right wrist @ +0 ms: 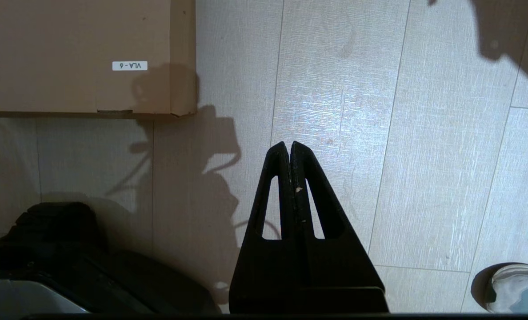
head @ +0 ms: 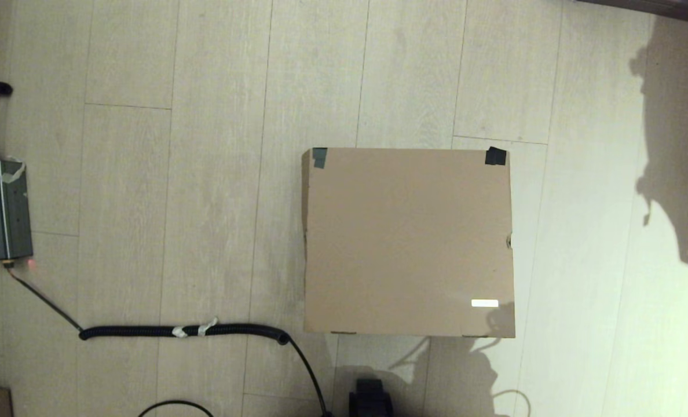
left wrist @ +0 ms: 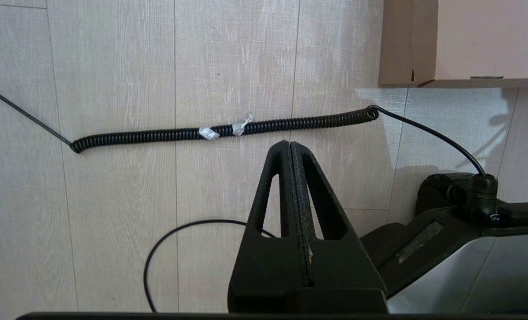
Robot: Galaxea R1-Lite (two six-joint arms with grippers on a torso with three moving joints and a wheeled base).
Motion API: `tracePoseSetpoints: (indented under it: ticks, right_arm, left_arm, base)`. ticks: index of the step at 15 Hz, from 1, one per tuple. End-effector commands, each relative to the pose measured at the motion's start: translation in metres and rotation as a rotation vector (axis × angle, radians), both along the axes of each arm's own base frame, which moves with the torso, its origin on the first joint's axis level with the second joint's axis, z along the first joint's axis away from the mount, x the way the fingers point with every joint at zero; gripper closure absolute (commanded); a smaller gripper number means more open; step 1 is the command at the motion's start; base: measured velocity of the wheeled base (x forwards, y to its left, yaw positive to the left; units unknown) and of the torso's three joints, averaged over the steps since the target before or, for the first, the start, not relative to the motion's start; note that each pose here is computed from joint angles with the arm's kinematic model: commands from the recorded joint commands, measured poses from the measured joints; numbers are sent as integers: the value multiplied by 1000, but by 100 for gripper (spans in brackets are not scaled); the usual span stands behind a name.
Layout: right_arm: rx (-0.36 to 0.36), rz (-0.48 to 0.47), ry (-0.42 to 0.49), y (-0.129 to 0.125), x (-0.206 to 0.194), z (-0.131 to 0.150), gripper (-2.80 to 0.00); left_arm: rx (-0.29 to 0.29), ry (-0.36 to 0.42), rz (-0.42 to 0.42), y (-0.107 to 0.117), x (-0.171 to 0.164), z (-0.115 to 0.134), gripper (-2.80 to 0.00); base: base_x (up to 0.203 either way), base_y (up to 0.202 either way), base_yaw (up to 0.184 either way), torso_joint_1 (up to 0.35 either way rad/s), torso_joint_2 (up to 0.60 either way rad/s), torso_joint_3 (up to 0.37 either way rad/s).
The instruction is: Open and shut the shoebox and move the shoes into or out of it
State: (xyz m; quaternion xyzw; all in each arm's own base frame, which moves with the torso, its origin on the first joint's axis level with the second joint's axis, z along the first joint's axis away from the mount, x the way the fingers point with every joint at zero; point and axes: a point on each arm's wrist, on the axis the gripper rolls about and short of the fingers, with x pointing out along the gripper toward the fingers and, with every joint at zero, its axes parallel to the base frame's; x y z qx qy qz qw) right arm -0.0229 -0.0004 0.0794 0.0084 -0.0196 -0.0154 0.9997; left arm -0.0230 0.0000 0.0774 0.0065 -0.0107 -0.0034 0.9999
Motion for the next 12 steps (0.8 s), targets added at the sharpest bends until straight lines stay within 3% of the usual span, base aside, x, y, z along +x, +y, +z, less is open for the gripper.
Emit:
tracePoseSetpoints:
  ticks: [1,5,12]
  right_arm:
    - [5,-1,13,0,1,-4,0]
    - [93,-27,6,-1,1,-3,0]
    - [93,-27,4,-1,1,-3,0]
  left_arm:
    - [0,11,1,0,1,-2,0]
    - [0,11,-1,0,1,-2,0]
    - [0,11,-1,0,1,-2,0]
  base:
    - [0,0,0,0,0,0]
    - [0,0,0,0,0,0]
    - [0,0,0,0,0,0]
